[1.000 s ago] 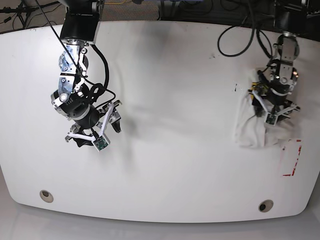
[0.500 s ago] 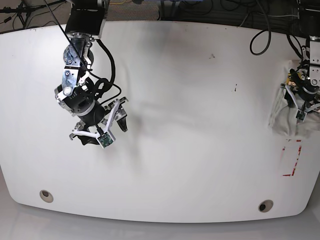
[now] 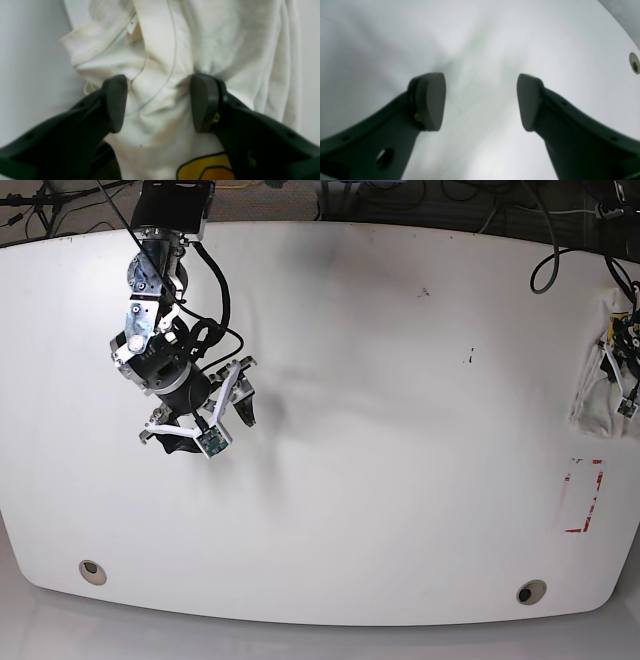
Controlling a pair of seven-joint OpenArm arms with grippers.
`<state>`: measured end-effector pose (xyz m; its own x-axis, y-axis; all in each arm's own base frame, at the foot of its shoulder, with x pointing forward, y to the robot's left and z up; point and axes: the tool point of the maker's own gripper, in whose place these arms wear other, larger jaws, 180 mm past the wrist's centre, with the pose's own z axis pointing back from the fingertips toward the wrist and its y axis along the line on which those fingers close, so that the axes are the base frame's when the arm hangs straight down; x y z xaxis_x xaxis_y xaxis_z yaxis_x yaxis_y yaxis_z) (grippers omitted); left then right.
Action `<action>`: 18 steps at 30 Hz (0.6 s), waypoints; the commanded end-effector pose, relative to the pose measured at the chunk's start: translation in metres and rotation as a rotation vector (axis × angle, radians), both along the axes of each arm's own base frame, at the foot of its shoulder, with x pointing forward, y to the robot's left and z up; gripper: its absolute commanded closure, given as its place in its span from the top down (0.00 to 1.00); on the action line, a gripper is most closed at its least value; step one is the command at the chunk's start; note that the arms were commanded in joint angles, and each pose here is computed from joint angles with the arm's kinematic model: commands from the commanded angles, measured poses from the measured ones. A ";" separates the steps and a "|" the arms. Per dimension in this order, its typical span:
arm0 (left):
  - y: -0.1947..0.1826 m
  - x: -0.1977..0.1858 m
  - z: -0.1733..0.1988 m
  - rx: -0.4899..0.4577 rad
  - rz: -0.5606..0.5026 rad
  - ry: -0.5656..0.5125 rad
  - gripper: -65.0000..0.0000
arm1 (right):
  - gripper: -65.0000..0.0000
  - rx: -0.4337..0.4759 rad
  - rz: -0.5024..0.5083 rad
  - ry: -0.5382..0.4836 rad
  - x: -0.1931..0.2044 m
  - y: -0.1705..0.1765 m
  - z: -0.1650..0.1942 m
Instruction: Fold the T-shirt properly
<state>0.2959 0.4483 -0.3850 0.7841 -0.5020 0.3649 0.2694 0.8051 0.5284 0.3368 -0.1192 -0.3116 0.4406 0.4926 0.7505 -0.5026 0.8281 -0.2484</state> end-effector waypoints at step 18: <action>-0.022 0.049 0.099 -0.017 -0.066 -0.240 0.57 | 0.66 0.024 0.012 -0.111 0.003 0.003 0.028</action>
<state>0.3278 0.4261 -0.3242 0.6886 -0.5119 0.5136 0.2210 0.8227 0.5237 0.3307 -0.1184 -0.3059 0.4194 0.4966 0.7600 -0.4992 0.8253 -0.2638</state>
